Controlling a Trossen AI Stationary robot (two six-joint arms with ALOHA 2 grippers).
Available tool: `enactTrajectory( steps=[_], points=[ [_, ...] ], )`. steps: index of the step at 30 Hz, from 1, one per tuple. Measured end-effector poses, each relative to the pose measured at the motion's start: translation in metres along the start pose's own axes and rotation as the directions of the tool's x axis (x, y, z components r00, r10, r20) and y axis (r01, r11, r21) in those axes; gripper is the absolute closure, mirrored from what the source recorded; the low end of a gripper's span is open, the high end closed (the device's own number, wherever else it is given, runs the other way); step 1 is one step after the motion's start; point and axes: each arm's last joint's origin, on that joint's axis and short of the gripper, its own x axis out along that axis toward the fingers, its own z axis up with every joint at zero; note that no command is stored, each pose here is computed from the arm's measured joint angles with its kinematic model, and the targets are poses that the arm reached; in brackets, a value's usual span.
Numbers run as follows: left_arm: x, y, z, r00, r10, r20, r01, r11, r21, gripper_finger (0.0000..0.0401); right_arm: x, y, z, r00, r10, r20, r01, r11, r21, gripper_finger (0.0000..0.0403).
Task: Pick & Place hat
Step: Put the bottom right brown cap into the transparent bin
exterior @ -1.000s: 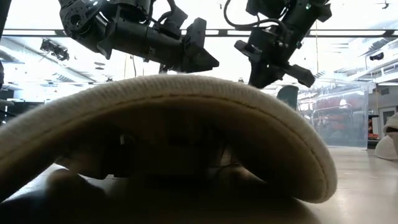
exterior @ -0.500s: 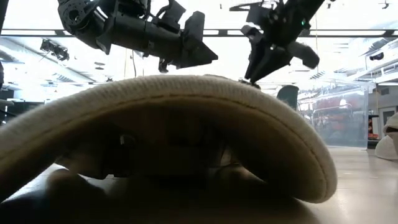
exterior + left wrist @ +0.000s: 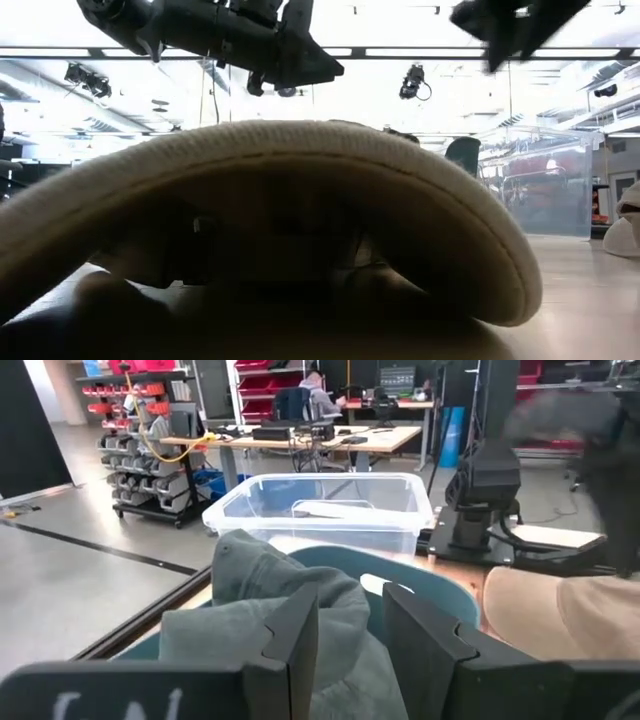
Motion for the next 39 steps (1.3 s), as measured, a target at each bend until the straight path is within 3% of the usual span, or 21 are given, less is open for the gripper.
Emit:
enactTrajectory(
  steps=[2,5,14,19,24,31,36,39],
  points=[
    [0.000,0.000,-0.001,1.000,0.000,-0.008,0.000,1.000,-0.015,0.0282,0.003,0.012,-0.005,0.998,0.064,-0.030,-0.062,0.996,0.071,0.0236],
    [0.000,0.000,-0.001,1.000,0.000,-0.012,-0.001,0.999,-0.040,0.0282,0.013,0.025,-0.018,0.992,0.075,-0.096,-0.059,0.985,0.162,0.0218],
    [0.000,-0.001,-0.001,1.000,-0.002,-0.013,0.001,0.999,-0.044,0.0282,0.056,0.036,-0.065,0.958,0.047,-0.283,0.055,0.937,0.344,0.0174],
    [0.000,0.000,-0.002,1.000,-0.001,-0.018,0.001,0.999,-0.040,0.0282,0.072,0.040,-0.085,0.935,0.077,-0.347,0.051,0.936,0.347,0.0178],
    [0.000,0.000,-0.002,1.000,-0.001,-0.022,0.001,0.999,-0.034,0.0282,0.082,0.041,-0.096,0.927,0.089,-0.365,0.029,0.951,0.306,0.0223],
    [0.000,0.000,-0.004,0.999,-0.001,-0.040,0.000,1.000,-0.018,0.0282,0.078,0.042,-0.090,0.930,0.105,-0.353,0.003,0.956,0.293,0.0388],
    [0.000,0.000,-0.004,0.999,0.001,-0.039,-0.002,1.000,-0.018,0.0282,0.043,0.042,-0.061,0.945,0.091,-0.314,0.000,0.961,0.278,0.0394],
    [0.000,0.000,-0.004,0.999,0.002,-0.039,-0.002,1.000,-0.018,0.0282,0.013,0.037,-0.043,0.962,-0.011,-0.271,0.066,0.979,0.192,0.0397]
  ],
)
